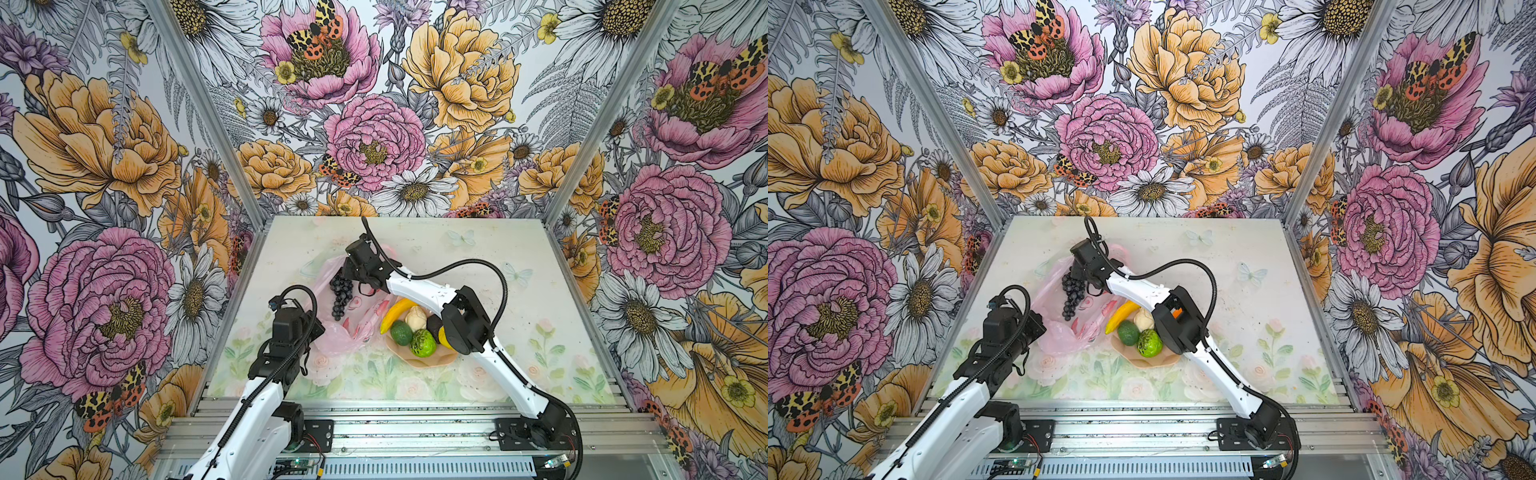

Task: Take fruits out of the plastic bag
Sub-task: Pick up the fruit from the plastic bag.

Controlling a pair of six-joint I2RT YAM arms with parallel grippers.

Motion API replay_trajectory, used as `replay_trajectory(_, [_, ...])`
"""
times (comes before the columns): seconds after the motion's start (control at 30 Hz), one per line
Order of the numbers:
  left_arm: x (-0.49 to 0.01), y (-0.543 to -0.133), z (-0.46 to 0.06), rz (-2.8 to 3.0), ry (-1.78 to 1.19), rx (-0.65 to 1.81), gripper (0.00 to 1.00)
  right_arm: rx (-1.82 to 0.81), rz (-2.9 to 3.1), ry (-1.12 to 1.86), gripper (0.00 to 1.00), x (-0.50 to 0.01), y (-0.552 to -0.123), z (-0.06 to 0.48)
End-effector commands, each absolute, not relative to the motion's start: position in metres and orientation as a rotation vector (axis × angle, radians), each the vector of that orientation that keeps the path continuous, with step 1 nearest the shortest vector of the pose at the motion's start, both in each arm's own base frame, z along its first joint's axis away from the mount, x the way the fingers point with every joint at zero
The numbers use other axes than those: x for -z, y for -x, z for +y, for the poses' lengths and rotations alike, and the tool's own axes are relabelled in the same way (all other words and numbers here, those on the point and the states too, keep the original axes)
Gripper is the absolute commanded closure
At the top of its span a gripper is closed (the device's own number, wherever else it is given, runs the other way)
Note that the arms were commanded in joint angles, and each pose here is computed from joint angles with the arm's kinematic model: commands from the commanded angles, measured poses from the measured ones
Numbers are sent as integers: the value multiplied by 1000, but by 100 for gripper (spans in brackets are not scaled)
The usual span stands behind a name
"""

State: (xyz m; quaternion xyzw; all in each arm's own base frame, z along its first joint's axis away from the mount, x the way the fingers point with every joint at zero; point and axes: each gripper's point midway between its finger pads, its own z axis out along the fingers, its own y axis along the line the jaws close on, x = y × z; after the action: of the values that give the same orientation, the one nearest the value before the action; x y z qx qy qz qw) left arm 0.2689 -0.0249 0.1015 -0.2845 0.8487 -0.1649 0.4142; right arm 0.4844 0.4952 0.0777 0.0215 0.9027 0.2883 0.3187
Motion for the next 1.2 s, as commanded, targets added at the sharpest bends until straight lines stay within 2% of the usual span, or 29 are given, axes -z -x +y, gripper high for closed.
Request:
replay_trajectory(0.0, [-99, -268, -24, 2133, 726, 405, 100, -743, 2364, -46, 91, -68, -491, 496])
replay_trajectory(0.27, [-98, -269, -24, 2135, 725, 402, 100, -754, 2376, -35, 89, -58, -490, 501])
replay_trajectory(0.37, [-97, -269, -25, 2139, 725, 403, 100, -752, 2365, -31, 94, -64, -491, 501])
replay_trajectory(0.57, [-95, -271, -25, 2145, 726, 403, 100, -762, 2333, -1, 100, -87, -490, 503])
replay_trajectory(0.77, [-88, -274, -17, 2170, 784, 351, 100, -781, 2293, 69, 100, -117, -478, 511])
replay_trajectory(1.17, [-98, -311, -16, 2127, 900, 437, 100, -758, 2254, 175, 100, -154, -450, 514])
